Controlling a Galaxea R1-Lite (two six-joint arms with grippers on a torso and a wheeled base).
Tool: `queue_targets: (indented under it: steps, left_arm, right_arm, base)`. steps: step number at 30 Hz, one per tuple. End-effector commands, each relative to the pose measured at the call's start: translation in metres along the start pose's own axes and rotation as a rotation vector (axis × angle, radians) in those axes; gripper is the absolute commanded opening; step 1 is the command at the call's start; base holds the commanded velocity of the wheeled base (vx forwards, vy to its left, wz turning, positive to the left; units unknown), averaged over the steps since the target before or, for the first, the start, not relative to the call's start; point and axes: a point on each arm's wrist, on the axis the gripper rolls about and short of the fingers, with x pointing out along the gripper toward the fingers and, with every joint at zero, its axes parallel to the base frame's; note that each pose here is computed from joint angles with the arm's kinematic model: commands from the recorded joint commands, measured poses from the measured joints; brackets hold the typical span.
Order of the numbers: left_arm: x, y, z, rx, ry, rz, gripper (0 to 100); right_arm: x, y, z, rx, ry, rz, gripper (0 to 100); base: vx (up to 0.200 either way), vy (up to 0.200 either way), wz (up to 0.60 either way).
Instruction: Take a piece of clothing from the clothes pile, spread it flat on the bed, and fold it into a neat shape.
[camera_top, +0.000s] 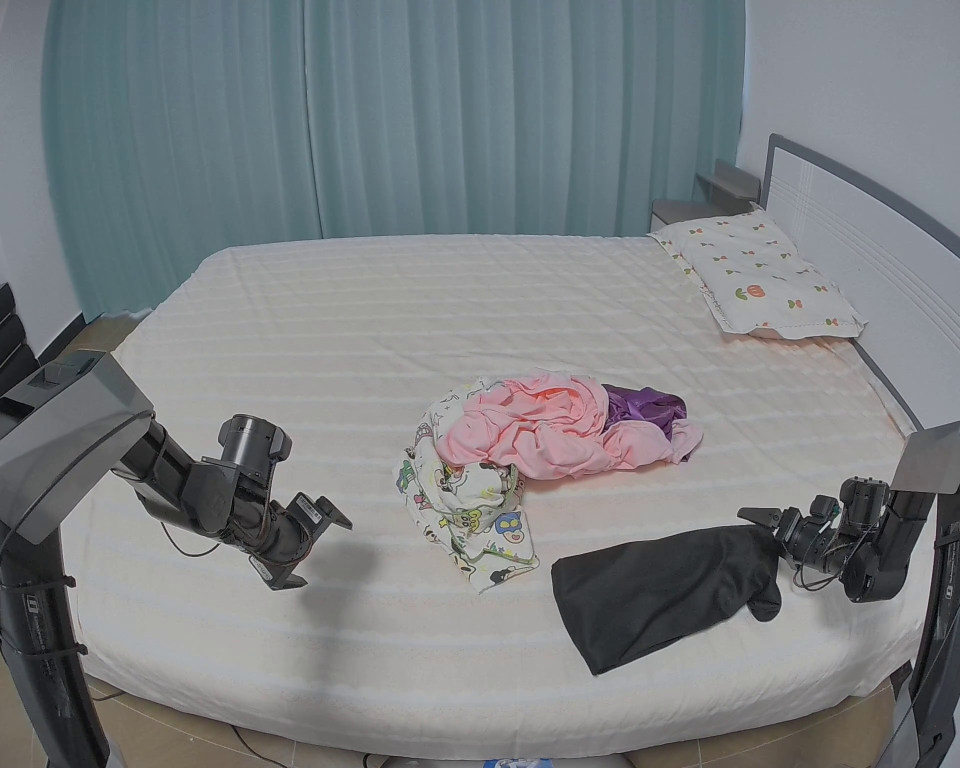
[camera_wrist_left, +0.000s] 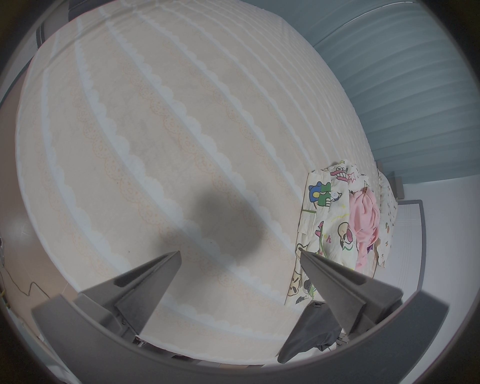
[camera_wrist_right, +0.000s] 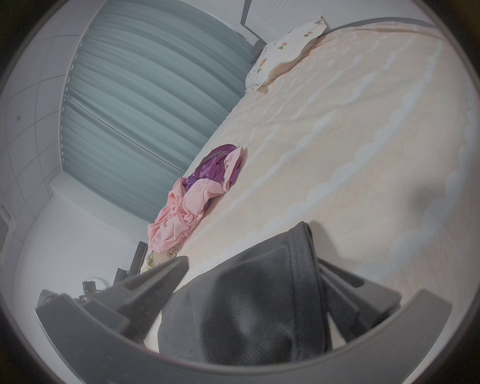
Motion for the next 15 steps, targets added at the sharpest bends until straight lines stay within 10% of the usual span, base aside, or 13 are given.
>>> queue_targets:
  steps: [1,15]
  left_arm:
    - [0.0,0.0,0.0,0.0,-0.001,-0.001,100]
    - [0.0,0.0,0.0,0.001,0.0,-0.002,100]
  right_arm:
    - [0.007,0.0,0.004,-0.001,-0.02,-0.024,0]
    - [-0.014,0.0,0.025,-0.004,-0.121,-0.042,0]
  base:
    - [0.0,0.0,0.0]
    - [0.0,0.0,0.0]
